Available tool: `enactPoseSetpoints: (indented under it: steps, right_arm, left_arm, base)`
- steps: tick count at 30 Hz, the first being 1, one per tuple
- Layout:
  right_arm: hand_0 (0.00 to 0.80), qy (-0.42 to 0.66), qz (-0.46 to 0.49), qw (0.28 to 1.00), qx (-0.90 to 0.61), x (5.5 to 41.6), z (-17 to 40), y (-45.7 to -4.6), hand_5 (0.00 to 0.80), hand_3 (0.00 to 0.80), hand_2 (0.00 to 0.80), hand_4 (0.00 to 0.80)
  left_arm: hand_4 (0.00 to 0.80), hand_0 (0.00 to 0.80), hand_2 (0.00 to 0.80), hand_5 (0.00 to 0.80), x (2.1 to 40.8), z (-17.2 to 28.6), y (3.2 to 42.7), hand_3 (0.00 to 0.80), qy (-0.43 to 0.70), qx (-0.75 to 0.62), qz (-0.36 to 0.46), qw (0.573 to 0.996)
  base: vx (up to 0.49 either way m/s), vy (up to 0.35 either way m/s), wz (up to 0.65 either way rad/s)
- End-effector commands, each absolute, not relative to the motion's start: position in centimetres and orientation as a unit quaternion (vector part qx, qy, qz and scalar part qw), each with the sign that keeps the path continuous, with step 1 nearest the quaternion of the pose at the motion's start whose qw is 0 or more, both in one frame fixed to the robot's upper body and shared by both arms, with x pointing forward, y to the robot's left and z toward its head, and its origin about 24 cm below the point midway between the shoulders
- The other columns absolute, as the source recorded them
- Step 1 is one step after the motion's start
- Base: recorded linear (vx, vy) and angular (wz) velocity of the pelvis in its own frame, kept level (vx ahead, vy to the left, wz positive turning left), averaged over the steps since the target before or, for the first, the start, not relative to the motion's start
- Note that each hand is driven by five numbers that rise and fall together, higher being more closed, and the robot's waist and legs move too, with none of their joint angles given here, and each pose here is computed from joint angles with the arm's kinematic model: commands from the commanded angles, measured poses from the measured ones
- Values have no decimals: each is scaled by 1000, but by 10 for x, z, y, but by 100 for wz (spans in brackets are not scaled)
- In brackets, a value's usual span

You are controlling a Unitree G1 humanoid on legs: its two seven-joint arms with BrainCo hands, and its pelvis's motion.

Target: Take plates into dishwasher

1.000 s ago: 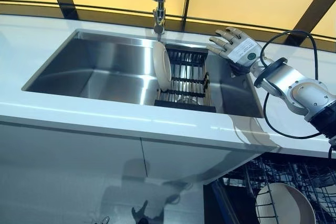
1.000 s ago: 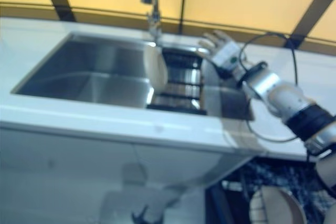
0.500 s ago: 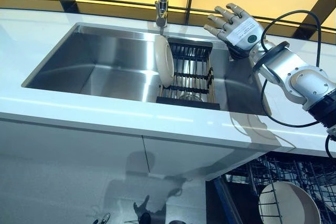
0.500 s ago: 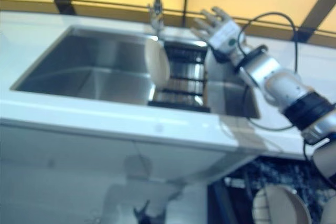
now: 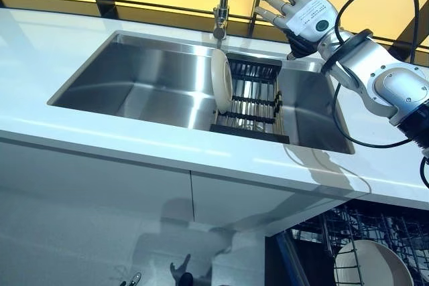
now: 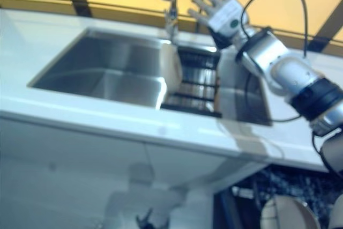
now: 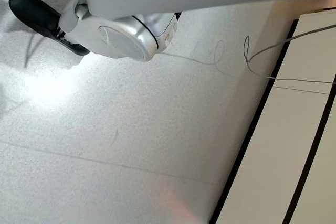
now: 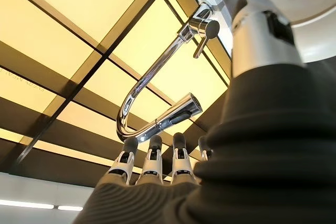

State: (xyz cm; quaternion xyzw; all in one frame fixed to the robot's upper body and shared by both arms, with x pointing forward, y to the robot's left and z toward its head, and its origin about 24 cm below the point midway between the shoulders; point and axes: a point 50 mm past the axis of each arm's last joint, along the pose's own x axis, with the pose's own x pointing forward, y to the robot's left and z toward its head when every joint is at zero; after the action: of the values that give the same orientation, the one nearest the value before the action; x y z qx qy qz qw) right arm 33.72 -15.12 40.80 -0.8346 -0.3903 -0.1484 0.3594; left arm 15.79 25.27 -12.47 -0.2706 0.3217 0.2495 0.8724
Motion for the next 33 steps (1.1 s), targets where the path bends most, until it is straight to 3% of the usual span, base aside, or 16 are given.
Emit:
enactPoseSetpoints:
  steps: [1,9,19,33]
  right_arm:
    - [0,-416,-171,346,-823,327,438,-138,0,0,0,0]
    - [0,-416,-144,333,-834,330,435,-122,0,0,0,0]
    - [0,-429,-115,245,-862,328,424,-98,0,0,0,0]
    - [0,-427,-102,231,-868,325,420,-89,0,0,0,0]
  left_arm:
    - [0,0,0,0,160,-116,272,0,306,-246,249,885]
    - [0,0,0,0,162,-114,276,0,302,-246,254,885]
    - [0,0,0,0,163,-112,278,0,297,-240,253,889]
    - [0,0,0,0,163,-109,284,0,289,-242,261,889]
  base:
    - [20,-7,3]
    - [14,-6,7]
    - [8,-7,6]
    - [0,0,0]
